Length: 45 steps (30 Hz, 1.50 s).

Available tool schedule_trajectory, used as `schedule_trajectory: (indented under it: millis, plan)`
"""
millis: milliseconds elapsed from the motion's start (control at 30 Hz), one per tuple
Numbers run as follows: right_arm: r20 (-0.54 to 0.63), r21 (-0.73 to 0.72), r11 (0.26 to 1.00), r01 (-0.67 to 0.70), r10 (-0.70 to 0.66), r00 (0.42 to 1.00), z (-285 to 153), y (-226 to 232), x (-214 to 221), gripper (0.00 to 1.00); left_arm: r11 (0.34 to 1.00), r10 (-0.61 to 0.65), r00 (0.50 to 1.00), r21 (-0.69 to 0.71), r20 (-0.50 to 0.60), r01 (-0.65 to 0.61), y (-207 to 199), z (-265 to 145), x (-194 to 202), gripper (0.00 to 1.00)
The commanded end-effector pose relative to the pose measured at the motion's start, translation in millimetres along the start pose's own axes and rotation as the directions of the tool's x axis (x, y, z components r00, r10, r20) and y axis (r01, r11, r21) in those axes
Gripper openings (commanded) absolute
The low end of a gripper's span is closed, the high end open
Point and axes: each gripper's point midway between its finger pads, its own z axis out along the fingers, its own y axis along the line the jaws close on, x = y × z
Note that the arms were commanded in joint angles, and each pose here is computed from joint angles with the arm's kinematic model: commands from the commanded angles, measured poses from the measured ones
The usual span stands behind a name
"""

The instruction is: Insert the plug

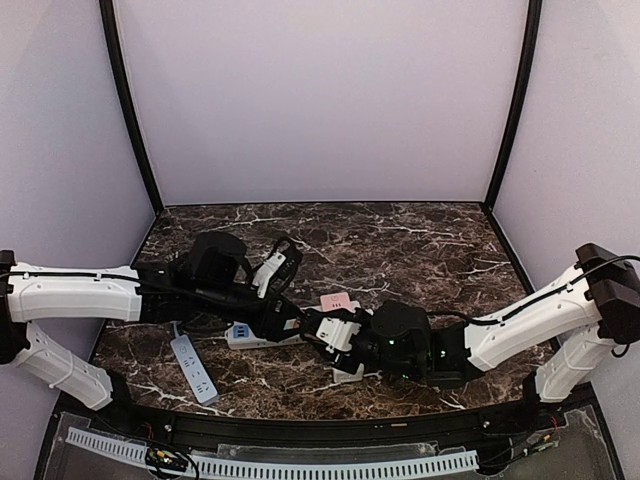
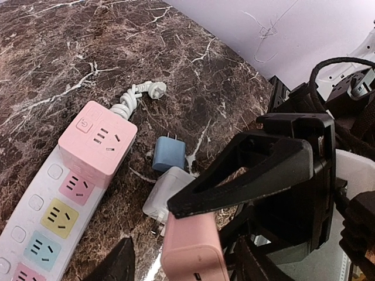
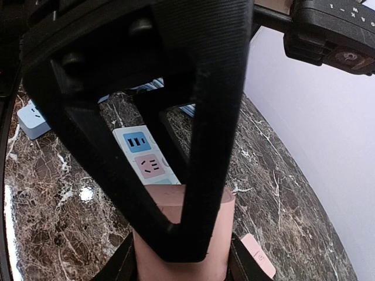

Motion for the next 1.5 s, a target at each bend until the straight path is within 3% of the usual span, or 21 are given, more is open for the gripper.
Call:
schedule_trajectory:
  millis: [0,600,833,933,1000,1100,1167,1200,1233,1300,1467]
  plan:
    - [0.007,0.015,1.0,-0.015,0.015,1.0,0.5,2.8,-3.5,0.0,0.999,0.012,1.0,0.032,0.013,-0.013,-10.0,-0.4,-9.0,0.56]
    - [0.0,0.064,0.998,0.0,0.0,1.0,0.5,-2.5,-5.8,0.0,1.0,-0.005,0.999,0.03,-0.043,0.007,-9.5,9.5,1.0,0.5]
    - [0.001,0.062,0.998,0.004,-0.004,1.0,0.7,-0.1,-6.5,0.0,0.999,-0.004,0.999,0.035,-0.05,0.006,-10.4,13.3,0.1,0.32]
    - [0.001,0.063,0.998,0.007,-0.007,1.0,0.4,0.8,-5.9,0.0,0.999,-0.004,0.999,0.035,-0.051,0.005,-11.2,14.4,-0.2,0.1]
    - [0.006,0.063,0.998,0.003,-0.003,1.0,-0.2,1.0,-5.6,0.0,1.0,-0.006,0.999,0.029,-0.05,0.008,-9.7,14.5,0.0,0.02]
    - [0.007,0.067,0.998,0.003,-0.004,1.0,-0.8,1.4,-2.5,0.0,1.0,-0.005,0.999,0.026,-0.045,0.006,-9.3,14.1,-0.9,0.01]
    - [0.001,0.066,0.998,0.003,-0.004,1.0,-0.6,2.4,0.0,0.09,1.0,-0.003,0.999,0.025,-0.042,0.004,-9.3,13.4,-1.6,0.01]
    - [-0.006,0.062,0.998,0.004,-0.003,1.0,0.0,3.4,1.7,0.2,1.0,0.0,0.999,0.024,-0.04,0.001,-9.5,13.1,-1.9,0.01]
    - [-0.015,0.062,0.998,-0.003,0.004,1.0,0.2,3.3,3.9,0.41,1.0,0.001,0.999,0.02,-0.04,0.0,-8.9,12.7,-1.8,0.01]
    - [-0.024,0.061,0.998,-0.005,0.007,1.0,-0.2,3.9,6.1,0.65,1.0,0.003,0.999,0.013,-0.039,-0.003,-8.5,10.9,-2.1,0.01]
    - [-0.027,0.069,0.998,-0.016,0.017,0.999,-3.3,0.4,8.7,0.93,1.0,0.016,0.999,-0.025,-0.044,-0.017,-3.9,4.3,-1.3,0.01]
